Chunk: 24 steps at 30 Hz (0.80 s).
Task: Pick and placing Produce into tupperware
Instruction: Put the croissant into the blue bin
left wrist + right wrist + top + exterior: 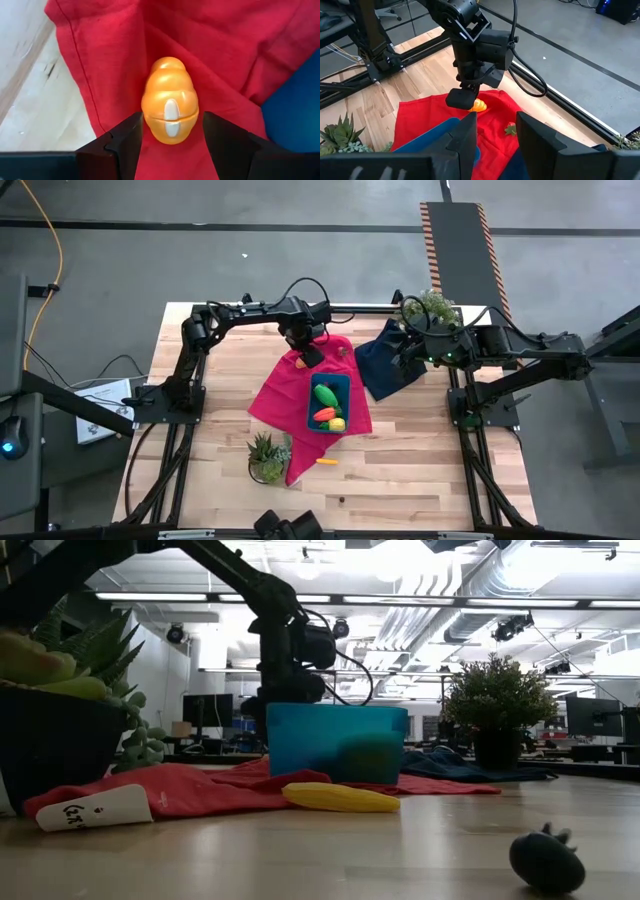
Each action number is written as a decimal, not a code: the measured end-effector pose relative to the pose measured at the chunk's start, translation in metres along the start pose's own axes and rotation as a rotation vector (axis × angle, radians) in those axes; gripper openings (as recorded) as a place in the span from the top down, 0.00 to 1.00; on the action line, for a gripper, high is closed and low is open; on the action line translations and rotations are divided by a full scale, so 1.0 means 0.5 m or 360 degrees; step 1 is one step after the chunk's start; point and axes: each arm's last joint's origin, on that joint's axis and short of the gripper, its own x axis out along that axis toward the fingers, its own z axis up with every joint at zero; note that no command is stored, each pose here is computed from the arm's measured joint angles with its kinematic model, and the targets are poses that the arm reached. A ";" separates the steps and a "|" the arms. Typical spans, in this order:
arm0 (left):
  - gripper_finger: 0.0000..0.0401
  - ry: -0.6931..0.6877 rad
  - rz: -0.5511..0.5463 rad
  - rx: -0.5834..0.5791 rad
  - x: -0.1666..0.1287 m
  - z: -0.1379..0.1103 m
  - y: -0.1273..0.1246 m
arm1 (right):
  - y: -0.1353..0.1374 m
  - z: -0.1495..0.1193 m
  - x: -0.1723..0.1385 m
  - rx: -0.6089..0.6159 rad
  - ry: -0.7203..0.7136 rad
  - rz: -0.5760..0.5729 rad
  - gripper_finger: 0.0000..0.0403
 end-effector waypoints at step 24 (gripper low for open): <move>0.52 0.0077 0.0000 0.0079 0.031 0.001 -0.003 | 0.000 0.000 0.000 0.0013 -0.0001 0.0000 0.68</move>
